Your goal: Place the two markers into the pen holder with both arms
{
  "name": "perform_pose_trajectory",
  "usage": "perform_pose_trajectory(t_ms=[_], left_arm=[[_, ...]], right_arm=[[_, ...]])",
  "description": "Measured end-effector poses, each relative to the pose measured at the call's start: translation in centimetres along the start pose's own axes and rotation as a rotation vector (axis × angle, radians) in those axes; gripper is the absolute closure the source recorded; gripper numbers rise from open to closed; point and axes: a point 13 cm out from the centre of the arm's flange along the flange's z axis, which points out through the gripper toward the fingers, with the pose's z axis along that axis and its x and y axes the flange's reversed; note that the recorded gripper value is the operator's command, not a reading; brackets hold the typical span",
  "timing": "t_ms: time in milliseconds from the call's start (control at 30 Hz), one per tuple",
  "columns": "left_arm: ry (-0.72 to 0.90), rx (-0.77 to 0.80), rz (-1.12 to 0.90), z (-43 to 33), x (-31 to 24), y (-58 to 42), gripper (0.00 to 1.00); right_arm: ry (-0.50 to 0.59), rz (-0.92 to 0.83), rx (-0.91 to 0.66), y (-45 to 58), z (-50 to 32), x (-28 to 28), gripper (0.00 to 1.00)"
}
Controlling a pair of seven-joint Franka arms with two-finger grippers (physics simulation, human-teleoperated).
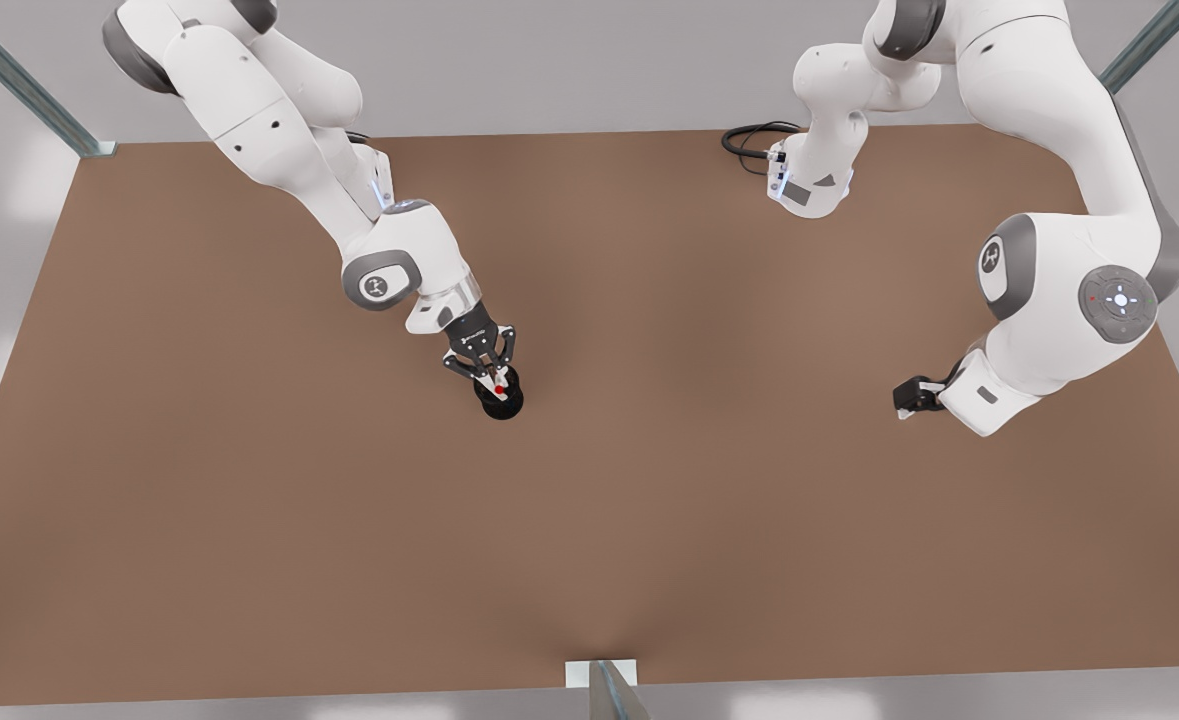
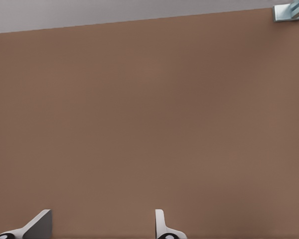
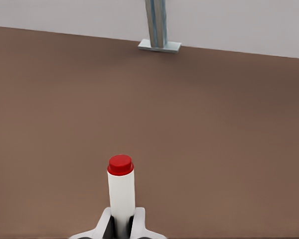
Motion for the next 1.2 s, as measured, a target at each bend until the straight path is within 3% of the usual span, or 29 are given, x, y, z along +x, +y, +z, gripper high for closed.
perform_pose_trajectory(t_ms=[133,167,233,267,300,400,567,700,767,867,933,1033,1133,1200], left_arm=[[-0.002,0.001,-0.001,0.0,-0.1,-0.1,0.00],[-0.003,0.001,-0.001,0.0,-0.1,-0.1,0.00],[-0.004,0.002,-0.002,-0.1,-0.1,-0.1,0.00],[-0.004,0.002,-0.002,-0.1,-0.1,-0.1,0.00],[-0.005,0.002,-0.002,-0.1,-0.1,-0.1,0.00],[-0.005,0.001,0.001,-0.1,-0.1,-0.3,0.00],[-0.006,0.002,0.046,-0.5,0.1,-3.3,0.00],[-0.001,0.002,0.051,-0.9,0.4,-3.6,0.00],[0.007,0.003,0.060,-1.0,0.6,-4.2,0.00],[0.019,0.002,0.062,-1.1,1.0,-4.3,0.00],[0.031,0.001,0.062,-1.1,1.3,-4.3,0.00],[0.049,0.000,0.066,-1.1,1.7,-4.5,0.00],[0.065,-0.003,0.075,-1.3,2.2,-5.1,0.00],[0.073,-0.005,0.075,-1.4,2.4,-5.1,0.00]], right_arm=[[0.005,-0.008,-0.003,-0.1,0.3,0.9,0.79],[0.003,-0.027,-0.005,-0.1,0.4,1.2,0.72],[-0.002,-0.051,0.000,-0.3,0.7,1.7,0.30],[-0.006,-0.056,0.003,-0.4,0.7,1.8,0.16],[-0.009,-0.057,0.006,-0.5,0.8,1.8,0.12],[-0.033,-0.039,0.013,-1.1,0.7,0.7,0.08],[-0.176,0.099,0.021,-1.2,-0.9,-9.4,0.12],[-0.235,0.457,0.033,4.5,-4.8,-20.7,0.11],[-0.220,0.660,0.066,4.8,-8.1,-26.4,0.06],[-0.194,0.970,0.293,-10.4,-17.3,-31.1,0.00],[-0.132,1.170,0.444,-24.7,-24.0,-30.3,0.00],[0.058,1.340,0.570,-38.4,-32.7,-23.0,0.00],[0.300,1.318,0.583,-43.1,-32.2,-16.4,0.00],[0.429,1.152,0.520,-38.3,-28.5,-16.2,0.00]])
